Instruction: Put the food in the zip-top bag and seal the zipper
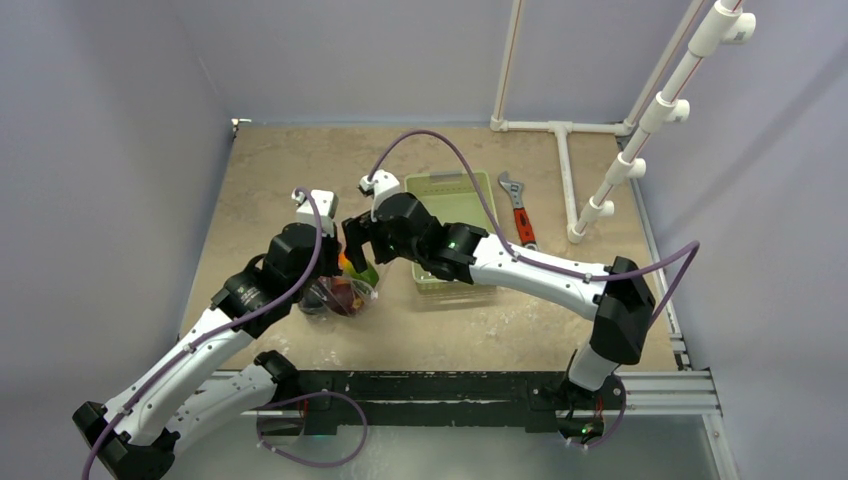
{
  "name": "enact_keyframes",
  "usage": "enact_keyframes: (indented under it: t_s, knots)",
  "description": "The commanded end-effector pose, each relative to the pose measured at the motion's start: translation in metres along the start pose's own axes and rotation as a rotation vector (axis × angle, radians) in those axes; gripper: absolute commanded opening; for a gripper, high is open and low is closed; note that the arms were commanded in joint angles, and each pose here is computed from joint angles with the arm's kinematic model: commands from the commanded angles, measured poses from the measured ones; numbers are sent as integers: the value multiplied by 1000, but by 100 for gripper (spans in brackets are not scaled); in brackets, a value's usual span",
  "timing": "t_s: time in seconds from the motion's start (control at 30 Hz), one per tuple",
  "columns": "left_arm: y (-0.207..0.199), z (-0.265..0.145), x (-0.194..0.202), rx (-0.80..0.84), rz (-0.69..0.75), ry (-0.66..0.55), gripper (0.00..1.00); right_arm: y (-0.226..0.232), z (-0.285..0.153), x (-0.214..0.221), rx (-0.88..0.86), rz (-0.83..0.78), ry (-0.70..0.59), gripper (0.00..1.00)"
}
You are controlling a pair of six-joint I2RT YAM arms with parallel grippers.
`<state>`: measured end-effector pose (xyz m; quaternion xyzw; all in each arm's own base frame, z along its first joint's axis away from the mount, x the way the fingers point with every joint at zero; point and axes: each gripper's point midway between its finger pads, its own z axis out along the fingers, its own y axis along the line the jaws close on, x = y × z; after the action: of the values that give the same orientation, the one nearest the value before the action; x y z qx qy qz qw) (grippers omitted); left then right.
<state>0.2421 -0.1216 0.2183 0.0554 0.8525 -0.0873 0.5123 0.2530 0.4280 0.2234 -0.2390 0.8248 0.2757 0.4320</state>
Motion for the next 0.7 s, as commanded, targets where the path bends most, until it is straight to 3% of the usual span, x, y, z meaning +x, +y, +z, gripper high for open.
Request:
enact_keyframes:
  t_s: [0.0,0.43,0.67]
  knots:
    - [0,0,-6,1,-10,-30,0,5,-21,-44,10,43,-117,94]
    - [0,1,-5,1,-8,-25,0,-20,-88,-79,106,148,-240,91]
    - [0,2,-5,-2,-7,-22,0,-53,-104,-59,239,175,-203,92]
